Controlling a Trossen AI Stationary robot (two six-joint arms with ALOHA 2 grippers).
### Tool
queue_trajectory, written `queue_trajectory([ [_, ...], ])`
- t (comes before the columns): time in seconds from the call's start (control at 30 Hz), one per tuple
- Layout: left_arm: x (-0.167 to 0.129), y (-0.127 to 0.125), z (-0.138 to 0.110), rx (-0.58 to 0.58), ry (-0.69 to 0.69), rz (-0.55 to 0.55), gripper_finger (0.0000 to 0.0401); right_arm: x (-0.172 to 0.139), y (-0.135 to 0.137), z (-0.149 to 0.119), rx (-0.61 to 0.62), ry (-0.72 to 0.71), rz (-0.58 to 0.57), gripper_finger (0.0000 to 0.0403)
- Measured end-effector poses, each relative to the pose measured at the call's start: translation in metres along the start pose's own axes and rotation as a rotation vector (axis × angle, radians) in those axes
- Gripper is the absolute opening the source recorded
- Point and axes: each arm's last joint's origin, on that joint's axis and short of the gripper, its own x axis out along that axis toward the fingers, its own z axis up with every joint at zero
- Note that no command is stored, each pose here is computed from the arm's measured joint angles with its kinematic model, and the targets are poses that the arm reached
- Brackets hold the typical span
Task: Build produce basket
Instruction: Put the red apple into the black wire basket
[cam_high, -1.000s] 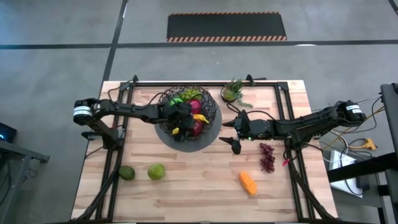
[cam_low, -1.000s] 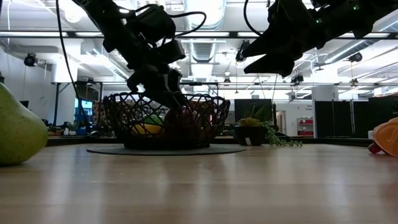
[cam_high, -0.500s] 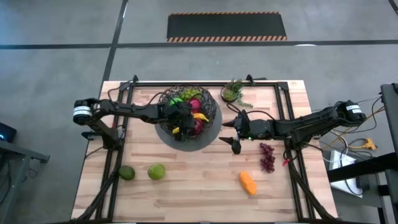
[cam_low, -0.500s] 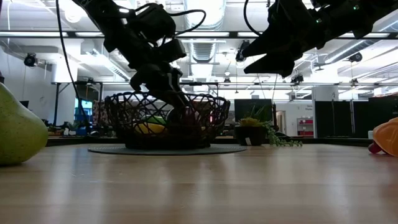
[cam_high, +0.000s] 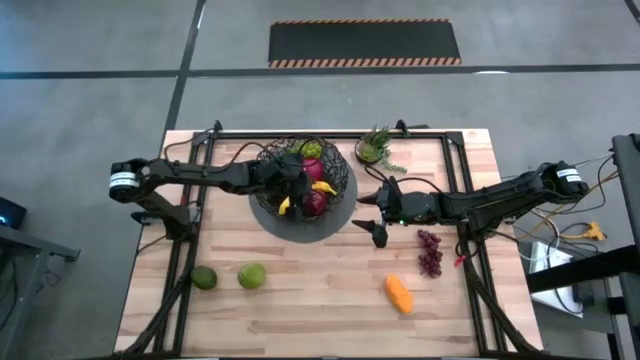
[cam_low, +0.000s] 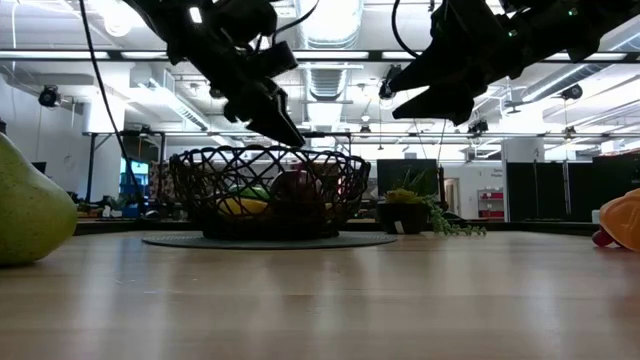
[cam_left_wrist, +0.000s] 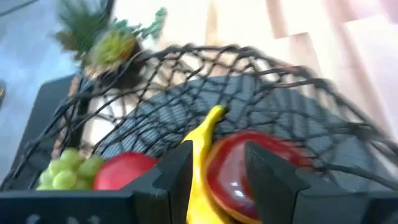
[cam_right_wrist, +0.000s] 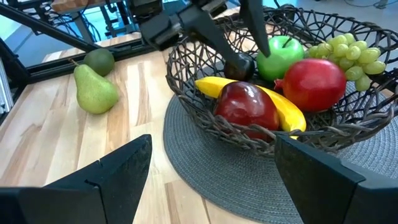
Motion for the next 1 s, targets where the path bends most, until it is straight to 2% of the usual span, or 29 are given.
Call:
queue_trajectory([
  [0.1,-0.004,-0.003,-0.001,0.054,-0.011,-0.067,0.0126,0.000,0.000,0.000,0.000,0.000,0.000,0.0322],
  [0.3,-0.008,-0.005,-0.001,0.080,-0.023,-0.130,0.0117,0.000,0.000,0.000,-0.001,0.003,-0.001,0.0322],
  [0.63,-0.007,-0.010,-0.006,0.086,-0.013,-0.188,0.0007,0.000,0.000,-0.001,-0.006,0.006,-0.002,0.0322],
  [1.0,-0.005,-0.012,-0.011,0.063,0.000,-0.200,0.0007,0.000,0.000,-0.001,-0.006,0.006,-0.002,0.0322],
])
